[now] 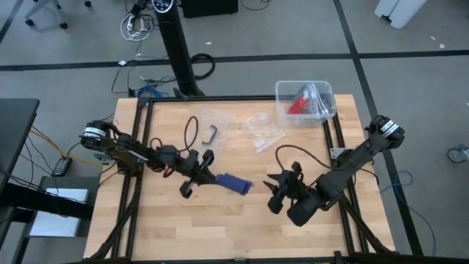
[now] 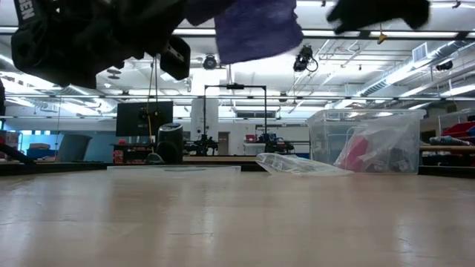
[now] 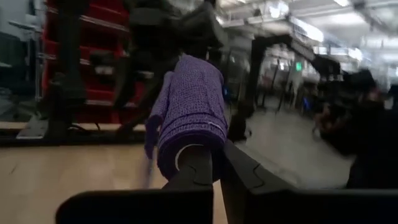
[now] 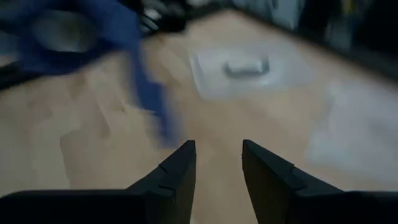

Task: Roll bandage
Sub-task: Roll the blue bandage

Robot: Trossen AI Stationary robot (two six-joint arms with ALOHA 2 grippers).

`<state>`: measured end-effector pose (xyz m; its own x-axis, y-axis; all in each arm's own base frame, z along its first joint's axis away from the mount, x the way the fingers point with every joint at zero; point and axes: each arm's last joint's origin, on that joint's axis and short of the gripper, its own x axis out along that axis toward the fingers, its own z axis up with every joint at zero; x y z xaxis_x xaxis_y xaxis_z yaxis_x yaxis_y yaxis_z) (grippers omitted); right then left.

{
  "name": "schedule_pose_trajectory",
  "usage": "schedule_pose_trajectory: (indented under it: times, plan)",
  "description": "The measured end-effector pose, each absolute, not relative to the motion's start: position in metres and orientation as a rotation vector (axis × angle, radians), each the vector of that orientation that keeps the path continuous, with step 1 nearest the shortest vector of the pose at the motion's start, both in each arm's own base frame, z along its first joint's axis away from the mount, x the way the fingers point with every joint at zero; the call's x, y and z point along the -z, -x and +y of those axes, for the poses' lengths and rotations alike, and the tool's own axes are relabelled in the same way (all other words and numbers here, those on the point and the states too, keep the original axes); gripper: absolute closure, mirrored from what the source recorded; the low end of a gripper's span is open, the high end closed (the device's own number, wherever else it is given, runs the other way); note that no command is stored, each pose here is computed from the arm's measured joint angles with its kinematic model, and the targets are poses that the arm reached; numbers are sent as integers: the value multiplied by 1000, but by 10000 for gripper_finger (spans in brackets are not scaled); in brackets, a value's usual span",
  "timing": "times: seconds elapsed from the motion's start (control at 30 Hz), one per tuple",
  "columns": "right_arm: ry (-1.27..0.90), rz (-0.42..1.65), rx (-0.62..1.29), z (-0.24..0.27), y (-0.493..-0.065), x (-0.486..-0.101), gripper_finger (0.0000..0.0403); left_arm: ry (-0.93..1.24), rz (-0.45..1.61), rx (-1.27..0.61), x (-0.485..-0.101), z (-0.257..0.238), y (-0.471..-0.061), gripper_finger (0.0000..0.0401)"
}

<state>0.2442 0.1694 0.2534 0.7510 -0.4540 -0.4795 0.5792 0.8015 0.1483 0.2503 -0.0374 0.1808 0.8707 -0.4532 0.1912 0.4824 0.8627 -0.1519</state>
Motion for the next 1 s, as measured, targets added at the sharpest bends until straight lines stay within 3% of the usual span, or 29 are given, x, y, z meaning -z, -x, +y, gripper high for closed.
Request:
schedule_pose_trajectory:
  times: [0.2, 0.37, 0.8, 1.0]
  plan:
    - [-712, 407, 478, 172, -242, -206, 281, 75, -76, 503, -171, -42, -251, 392]
    - [-1017, 176, 261, 176, -241, -176, 284, 32, -76, 515, -170, -45, -251, 392]
    - [-1551, -102, 240, 177, -245, -128, 254, -7, -59, 473, -167, -46, -251, 392]
    - [-1632, -189, 176, 179, -253, -126, 252, -76, 1, 419, -160, -52, -251, 392]
